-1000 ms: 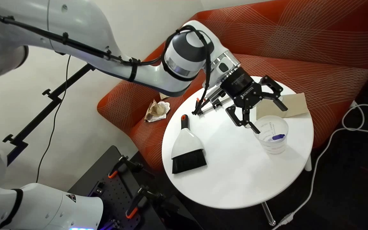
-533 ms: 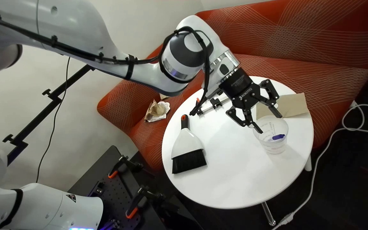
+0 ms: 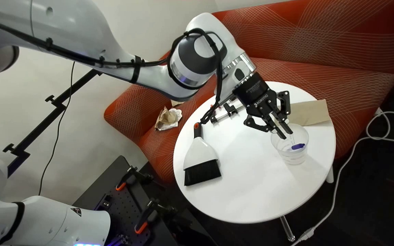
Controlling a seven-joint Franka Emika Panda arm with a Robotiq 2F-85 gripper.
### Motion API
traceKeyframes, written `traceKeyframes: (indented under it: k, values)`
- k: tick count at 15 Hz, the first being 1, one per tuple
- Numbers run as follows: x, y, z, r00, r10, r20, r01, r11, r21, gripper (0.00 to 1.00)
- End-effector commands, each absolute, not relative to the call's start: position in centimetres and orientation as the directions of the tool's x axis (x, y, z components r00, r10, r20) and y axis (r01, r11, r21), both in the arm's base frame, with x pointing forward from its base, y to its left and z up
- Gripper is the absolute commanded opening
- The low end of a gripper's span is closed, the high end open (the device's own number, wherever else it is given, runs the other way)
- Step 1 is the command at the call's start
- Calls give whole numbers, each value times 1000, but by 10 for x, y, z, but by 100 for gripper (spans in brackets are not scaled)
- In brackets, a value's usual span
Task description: Pick up the pen from the table and put it in the plastic cup. Pick up the pen from the plastic cup and put it back on the table. Pick up the plastic cup and move it to the left.
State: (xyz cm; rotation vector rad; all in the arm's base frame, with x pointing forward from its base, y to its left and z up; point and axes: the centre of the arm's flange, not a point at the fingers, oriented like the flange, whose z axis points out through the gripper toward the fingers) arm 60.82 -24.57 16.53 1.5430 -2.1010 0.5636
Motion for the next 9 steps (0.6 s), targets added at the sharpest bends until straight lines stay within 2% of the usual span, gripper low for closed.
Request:
traceKeyframes:
  k: [1, 9]
  values:
    - [596, -239, 175, -235, -795, 559, -964, 263, -31, 25]
    - [598, -242, 165, -231, -795, 561, -965, 262, -25, 24]
